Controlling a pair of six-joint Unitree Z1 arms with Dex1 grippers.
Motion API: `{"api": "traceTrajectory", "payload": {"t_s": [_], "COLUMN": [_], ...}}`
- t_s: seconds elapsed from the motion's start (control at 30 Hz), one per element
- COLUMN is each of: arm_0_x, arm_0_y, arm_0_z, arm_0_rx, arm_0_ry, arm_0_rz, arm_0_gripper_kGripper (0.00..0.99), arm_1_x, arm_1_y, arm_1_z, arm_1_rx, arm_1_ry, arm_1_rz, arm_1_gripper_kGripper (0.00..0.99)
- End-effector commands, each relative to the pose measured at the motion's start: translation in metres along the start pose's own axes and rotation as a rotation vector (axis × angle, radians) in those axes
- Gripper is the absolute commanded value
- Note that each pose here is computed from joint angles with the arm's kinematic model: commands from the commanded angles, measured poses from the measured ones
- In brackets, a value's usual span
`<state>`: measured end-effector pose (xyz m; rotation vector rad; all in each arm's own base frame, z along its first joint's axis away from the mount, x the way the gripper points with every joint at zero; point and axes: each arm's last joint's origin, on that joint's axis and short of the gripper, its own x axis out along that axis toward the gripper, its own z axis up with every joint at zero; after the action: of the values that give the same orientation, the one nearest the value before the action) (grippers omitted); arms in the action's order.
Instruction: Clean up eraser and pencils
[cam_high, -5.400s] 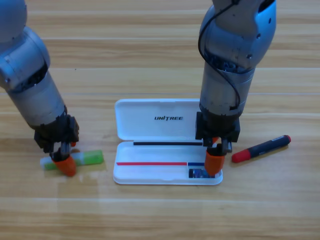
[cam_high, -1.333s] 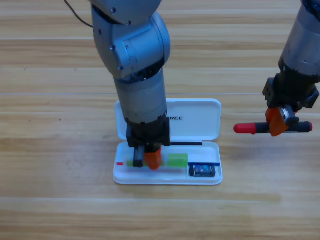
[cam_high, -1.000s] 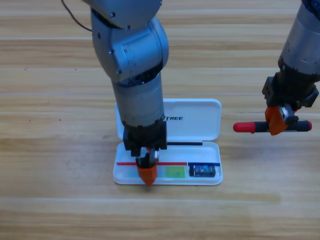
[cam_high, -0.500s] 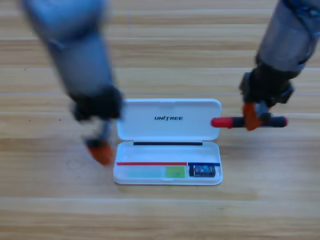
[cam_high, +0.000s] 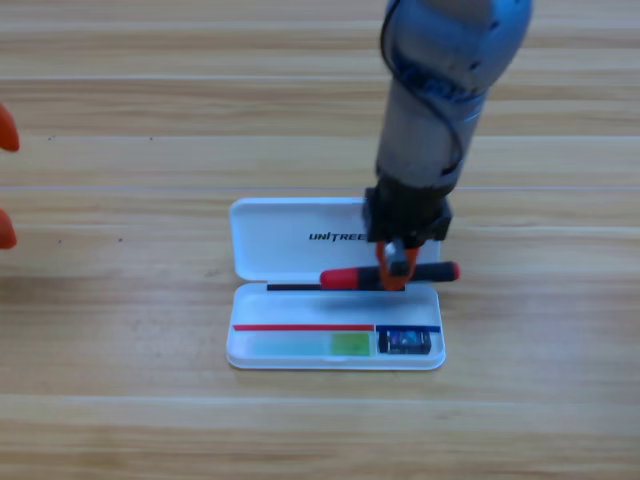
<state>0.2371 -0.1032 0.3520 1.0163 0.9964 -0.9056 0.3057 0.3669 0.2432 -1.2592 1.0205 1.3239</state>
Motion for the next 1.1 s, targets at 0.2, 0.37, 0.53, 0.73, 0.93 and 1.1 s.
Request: {"api": "traceTrajectory", "payload": {"t_s": [0.2, 0.37, 0.53, 0.73, 0.93, 1.1], "arm_0_x": [0.014, 0.019, 0.021, 0.025, 0.030, 0.029], "arm_0_y": [-0.006, -0.008, -0.008, -0.008, -0.009, -0.007], "arm_0_z": [-0.012, -0.013, -0.013, -0.013, -0.014, -0.012], "arm_0_rx": [-0.026, -0.024, -0.030, -0.035, -0.045, -0.047], "arm_0_ry": [0.008, 0.013, 0.015, 0.017, 0.024, 0.019], "arm_0_rz": [-0.036, -0.040, -0.043, -0.045, -0.055, -0.047], "arm_0_gripper_kGripper": [0.990, 0.990, 0.990, 0.990, 0.990, 0.990], "arm_1_x": [0.052, 0.050, 0.049, 0.039, -0.005, -0.074], "arm_1_y": [0.001, 0.000, 0.001, 0.003, 0.016, 0.041], "arm_1_z": [0.025, 0.027, 0.028, 0.029, 0.028, 0.013], "arm_1_rx": [-0.026, -0.024, -0.018, -0.011, -0.011, -0.008], "arm_1_ry": [0.070, 0.062, 0.060, 0.044, -0.053, -0.181], "arm_1_rz": [0.046, 0.040, 0.038, 0.026, 0.038, 0.036], "arm_1_gripper_kGripper": [0.000, 0.000, 0.186, 0.833, 0.884, 0.891]}}
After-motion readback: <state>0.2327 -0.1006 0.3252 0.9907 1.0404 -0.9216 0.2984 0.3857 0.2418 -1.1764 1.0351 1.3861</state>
